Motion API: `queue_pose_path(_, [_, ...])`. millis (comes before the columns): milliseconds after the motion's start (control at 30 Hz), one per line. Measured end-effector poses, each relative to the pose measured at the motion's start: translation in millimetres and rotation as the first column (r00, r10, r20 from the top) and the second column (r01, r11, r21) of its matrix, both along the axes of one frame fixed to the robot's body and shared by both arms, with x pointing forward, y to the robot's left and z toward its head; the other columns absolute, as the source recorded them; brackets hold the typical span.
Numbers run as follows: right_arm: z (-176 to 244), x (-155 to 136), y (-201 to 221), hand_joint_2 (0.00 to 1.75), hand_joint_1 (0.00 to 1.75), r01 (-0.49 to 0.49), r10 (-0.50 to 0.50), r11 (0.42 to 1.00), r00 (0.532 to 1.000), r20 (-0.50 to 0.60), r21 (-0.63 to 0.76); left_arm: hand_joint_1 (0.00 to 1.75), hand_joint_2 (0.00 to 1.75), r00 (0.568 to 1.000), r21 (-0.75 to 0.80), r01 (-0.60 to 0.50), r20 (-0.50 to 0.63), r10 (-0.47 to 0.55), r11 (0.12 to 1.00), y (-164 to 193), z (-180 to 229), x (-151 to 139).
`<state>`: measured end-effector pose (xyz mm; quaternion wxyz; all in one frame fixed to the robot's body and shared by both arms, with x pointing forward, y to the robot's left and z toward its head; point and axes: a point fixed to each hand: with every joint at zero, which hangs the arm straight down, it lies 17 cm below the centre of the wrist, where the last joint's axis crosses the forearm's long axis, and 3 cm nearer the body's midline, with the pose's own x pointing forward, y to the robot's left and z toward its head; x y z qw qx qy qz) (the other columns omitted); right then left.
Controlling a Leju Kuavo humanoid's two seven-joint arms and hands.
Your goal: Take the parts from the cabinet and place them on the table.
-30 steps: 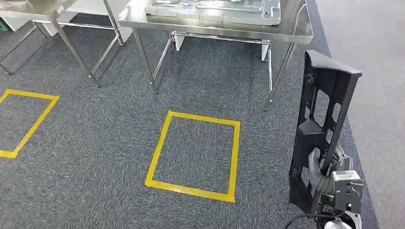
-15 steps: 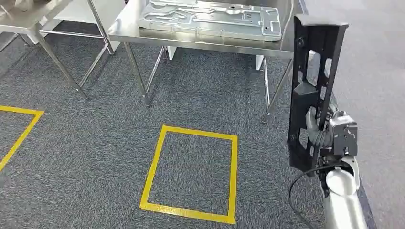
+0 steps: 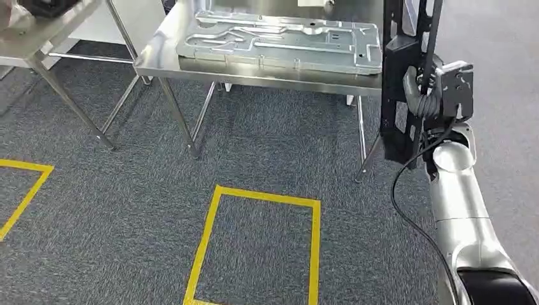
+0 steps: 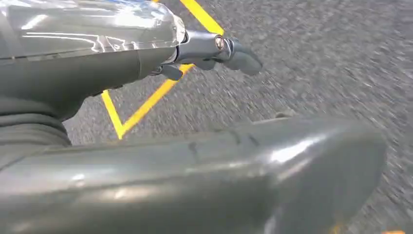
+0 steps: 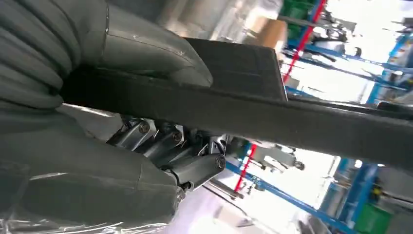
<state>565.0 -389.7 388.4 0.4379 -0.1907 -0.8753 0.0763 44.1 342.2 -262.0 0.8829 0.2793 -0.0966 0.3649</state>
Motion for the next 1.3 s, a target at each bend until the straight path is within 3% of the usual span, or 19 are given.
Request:
queue_pose_path(267, [37, 29, 37, 1.75, 1.75, -0.068, 0.068, 0.998, 0.998, 0.013, -0.007, 0.0, 0.0, 0.996, -0.001, -0.073, -0.045, 0.073, 0.997, -11, 0, -23])
queue_pose_path(500, [88, 37, 66, 1.75, 1.75, -0.125, 0.126, 0.992, 0.989, 0.07, -0.021, 0.0, 0.0, 0.991, 0.001, -0.119, -0.058, 0.119, 0.993, -21, 1, -24])
queue_pose_path(800, [75, 48, 75, 1.75, 1.75, -0.134, 0.135, 0.991, 0.991, 0.026, -0.011, 0.0, 0.0, 0.986, -0.008, -0.153, -0.074, 0.152, 0.988, -35, 2, -33])
queue_pose_path(1033, [100, 48, 80, 1.75, 1.75, -0.137, 0.137, 0.991, 0.989, 0.061, -0.004, 0.0, 0.0, 0.985, -0.006, -0.16, -0.064, 0.159, 0.987, -36, 3, -26])
queue_pose_path(1300, [70, 54, 82, 1.75, 1.75, -0.132, 0.132, 0.991, 0.991, 0.007, 0.021, 0.0, 0.0, 0.977, 0.002, -0.198, -0.086, 0.197, 0.98, -36, 2, -45])
